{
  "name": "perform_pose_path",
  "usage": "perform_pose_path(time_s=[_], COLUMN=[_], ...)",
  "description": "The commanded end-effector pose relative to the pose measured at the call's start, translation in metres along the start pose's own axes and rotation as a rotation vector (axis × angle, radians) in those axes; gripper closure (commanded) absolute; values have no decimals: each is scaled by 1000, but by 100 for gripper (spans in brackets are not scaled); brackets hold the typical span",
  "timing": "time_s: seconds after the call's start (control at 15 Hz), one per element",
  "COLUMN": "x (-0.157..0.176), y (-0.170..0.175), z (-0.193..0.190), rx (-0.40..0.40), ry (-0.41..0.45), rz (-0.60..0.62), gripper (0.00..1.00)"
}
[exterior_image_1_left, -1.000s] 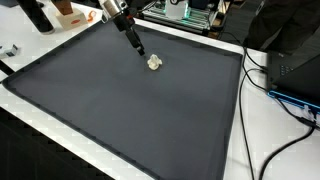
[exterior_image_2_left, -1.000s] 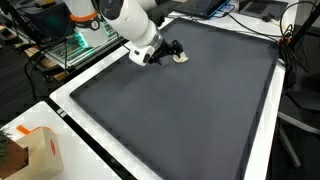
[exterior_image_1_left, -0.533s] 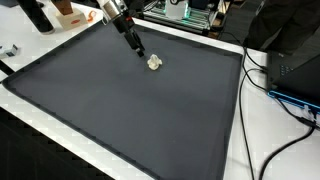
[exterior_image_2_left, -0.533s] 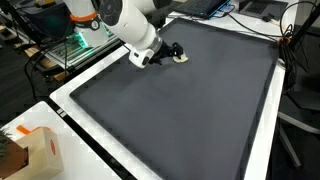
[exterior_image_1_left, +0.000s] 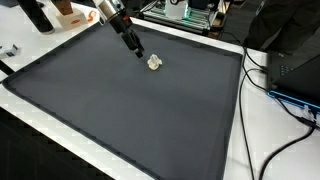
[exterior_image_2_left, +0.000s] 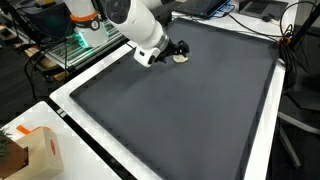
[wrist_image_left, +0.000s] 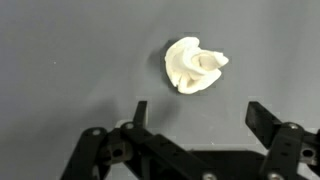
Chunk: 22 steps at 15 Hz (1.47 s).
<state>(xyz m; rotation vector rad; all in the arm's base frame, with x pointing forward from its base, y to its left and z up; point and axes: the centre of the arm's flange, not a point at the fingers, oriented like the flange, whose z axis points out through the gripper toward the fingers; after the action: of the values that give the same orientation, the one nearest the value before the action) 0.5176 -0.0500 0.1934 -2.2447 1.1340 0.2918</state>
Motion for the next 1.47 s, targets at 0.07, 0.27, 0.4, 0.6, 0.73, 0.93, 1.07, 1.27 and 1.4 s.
perform_pose_path(time_s=[0.07,0.27,0.4,0.6,0.73,0.93,1.07,1.27,1.4], x=[6,3,-1,-10,-17,-31,-40,-53,-62], y=[-30,-56,-75,-105,-124,-152,-168,-188,-199], z=[-5,-10,-9,-6,-1,11,21,37,51], rx=[-101,-196,-270,-398,-495,-639,-725,-848,-928], ry=[6,43,61,93,119,143,163,192,215], rz=[25,36,31,14,-6,-58,-99,-164,-212], gripper=[0,0,0,0,0,0,0,0,0])
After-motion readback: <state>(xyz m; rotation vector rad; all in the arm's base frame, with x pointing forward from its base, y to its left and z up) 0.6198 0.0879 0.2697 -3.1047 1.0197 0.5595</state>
